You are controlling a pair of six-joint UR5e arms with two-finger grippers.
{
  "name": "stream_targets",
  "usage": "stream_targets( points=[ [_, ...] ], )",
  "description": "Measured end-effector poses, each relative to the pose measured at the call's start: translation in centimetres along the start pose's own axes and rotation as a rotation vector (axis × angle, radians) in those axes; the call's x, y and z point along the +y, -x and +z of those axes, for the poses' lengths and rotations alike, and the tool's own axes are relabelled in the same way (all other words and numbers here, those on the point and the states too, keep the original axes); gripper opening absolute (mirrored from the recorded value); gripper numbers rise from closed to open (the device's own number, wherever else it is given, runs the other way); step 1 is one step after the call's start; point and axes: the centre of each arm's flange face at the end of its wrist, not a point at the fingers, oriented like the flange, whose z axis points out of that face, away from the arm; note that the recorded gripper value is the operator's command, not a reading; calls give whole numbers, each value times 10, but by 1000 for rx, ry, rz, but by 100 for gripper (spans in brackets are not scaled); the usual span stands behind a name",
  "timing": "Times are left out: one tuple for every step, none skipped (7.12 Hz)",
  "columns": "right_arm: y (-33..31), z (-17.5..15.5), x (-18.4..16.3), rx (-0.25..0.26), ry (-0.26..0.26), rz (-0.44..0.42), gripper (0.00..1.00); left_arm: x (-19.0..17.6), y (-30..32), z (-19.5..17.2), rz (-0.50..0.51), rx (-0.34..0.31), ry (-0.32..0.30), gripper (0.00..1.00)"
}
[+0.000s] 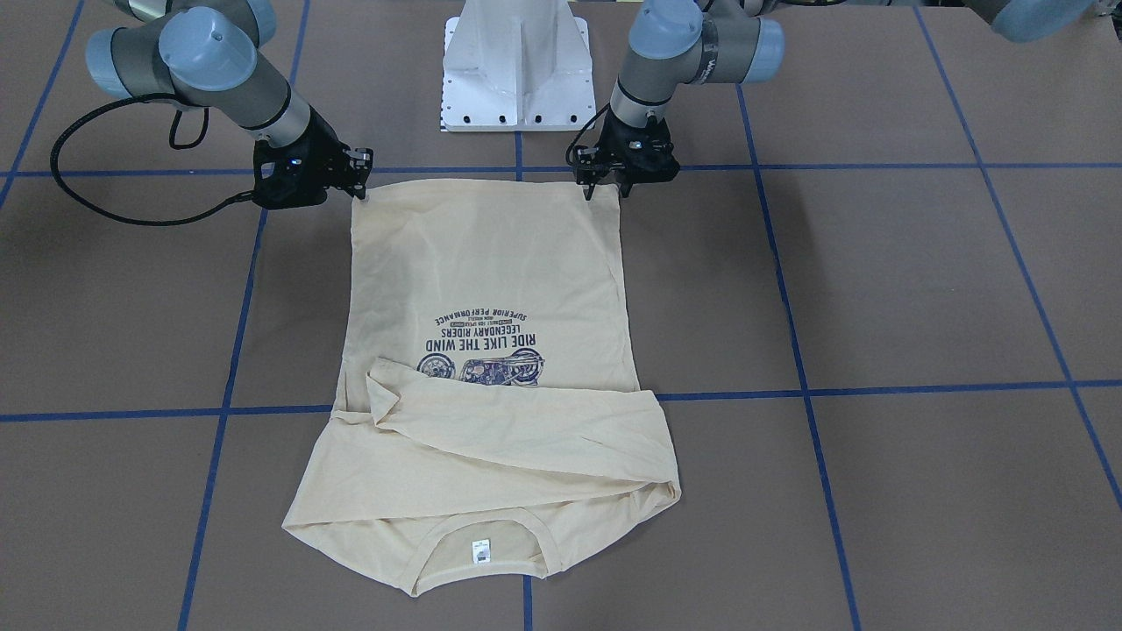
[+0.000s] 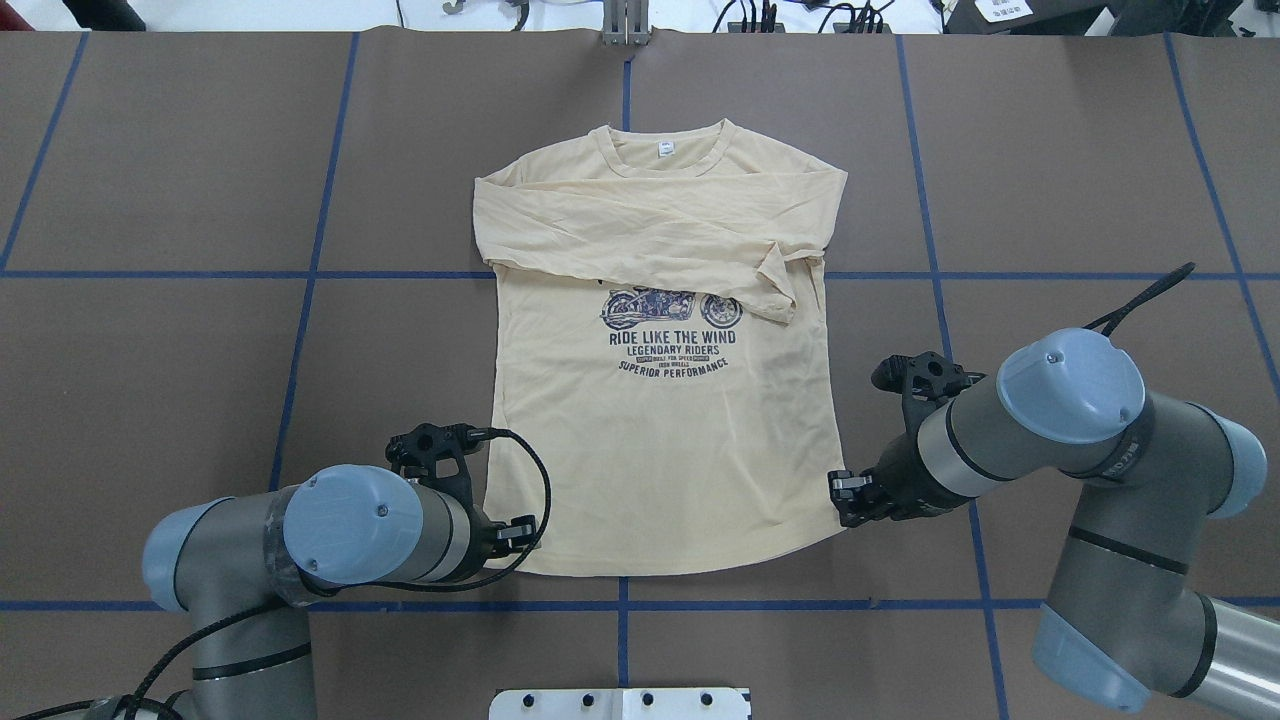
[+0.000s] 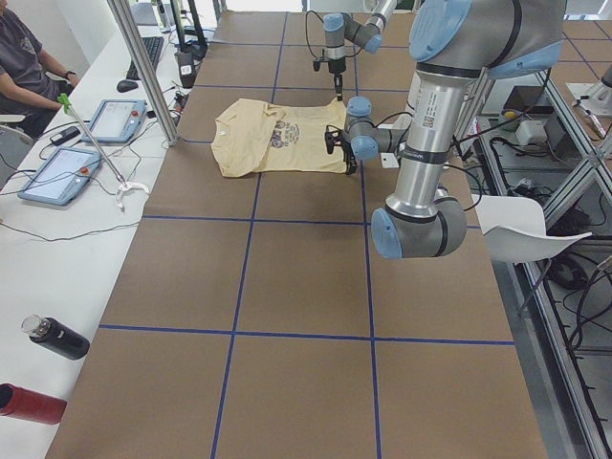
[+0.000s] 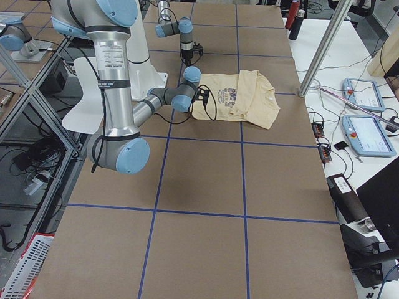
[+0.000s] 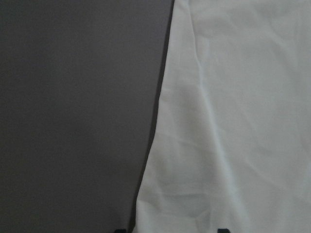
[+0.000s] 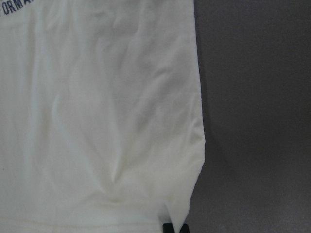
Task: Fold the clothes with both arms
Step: 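Close the left gripper on its hem corner while the right gripper holds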
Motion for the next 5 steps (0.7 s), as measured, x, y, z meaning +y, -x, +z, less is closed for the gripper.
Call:
stream_targets(
  points=[
    [0, 0, 0, 0, 0, 0, 0, 0, 0, 1, 0, -3, 1, 57],
    [0, 0, 0, 0, 0, 0, 0, 1, 1, 1, 0, -7, 1, 39],
    [0, 0, 0, 1, 0, 1, 0, 1, 1, 1, -1, -10, 2, 20],
    [0, 0, 0, 1, 0, 1, 0, 1, 1, 1, 1, -11, 2, 4],
    [-1, 0, -1, 1, -1, 2, 0, 2, 0, 0, 6, -11, 2, 0]
  ],
)
